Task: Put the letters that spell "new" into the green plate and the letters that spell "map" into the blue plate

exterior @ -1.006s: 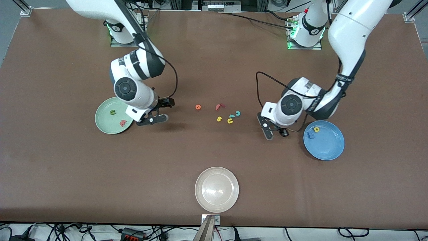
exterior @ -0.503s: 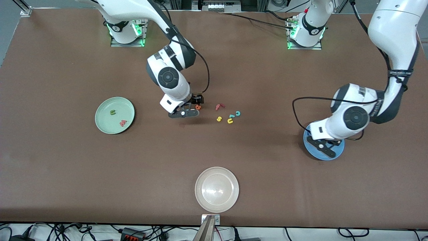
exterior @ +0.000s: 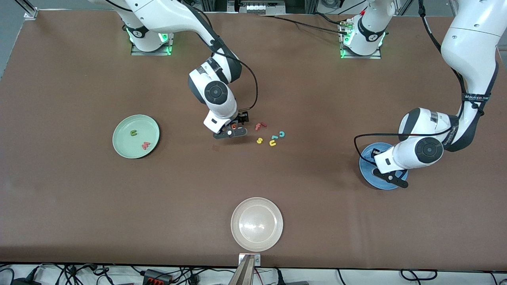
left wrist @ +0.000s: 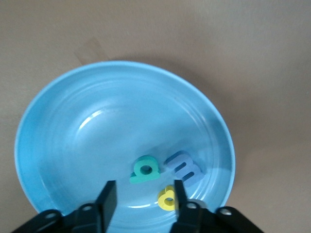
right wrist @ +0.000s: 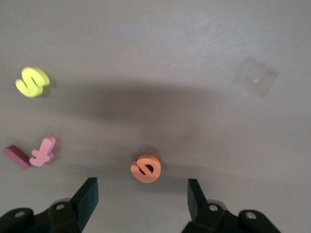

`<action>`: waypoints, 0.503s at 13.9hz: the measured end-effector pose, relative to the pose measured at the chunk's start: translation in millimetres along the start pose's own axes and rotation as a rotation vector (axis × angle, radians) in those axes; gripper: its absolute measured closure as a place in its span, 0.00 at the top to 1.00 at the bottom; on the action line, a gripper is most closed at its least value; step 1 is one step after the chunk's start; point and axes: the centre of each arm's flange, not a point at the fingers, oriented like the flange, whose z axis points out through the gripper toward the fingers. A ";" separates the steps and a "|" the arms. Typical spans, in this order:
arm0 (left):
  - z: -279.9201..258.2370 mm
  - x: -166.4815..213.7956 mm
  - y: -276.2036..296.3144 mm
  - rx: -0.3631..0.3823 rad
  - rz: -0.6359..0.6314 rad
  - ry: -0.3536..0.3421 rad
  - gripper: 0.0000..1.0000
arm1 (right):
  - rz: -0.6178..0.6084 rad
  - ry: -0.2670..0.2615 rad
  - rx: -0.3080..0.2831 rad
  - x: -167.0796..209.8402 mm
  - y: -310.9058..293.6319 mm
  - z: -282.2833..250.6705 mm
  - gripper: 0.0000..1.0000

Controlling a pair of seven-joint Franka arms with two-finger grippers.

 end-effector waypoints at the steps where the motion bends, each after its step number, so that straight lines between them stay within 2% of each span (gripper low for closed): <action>1: -7.5 2.3 0.0 0.005 -0.011 0.010 0.69 | -0.015 -0.001 -0.011 -2.5 -3.0 5.1 0.78; 4: -49.8 2.1 -5.1 0.019 -0.054 0.027 0.97 | -0.067 0.017 -0.059 -3.0 -4.0 17.6 0.75; 7: -133.5 -6.3 -24.5 -0.002 -0.139 0.019 1.00 | -0.073 0.035 -0.058 5.2 -6.6 18.3 0.73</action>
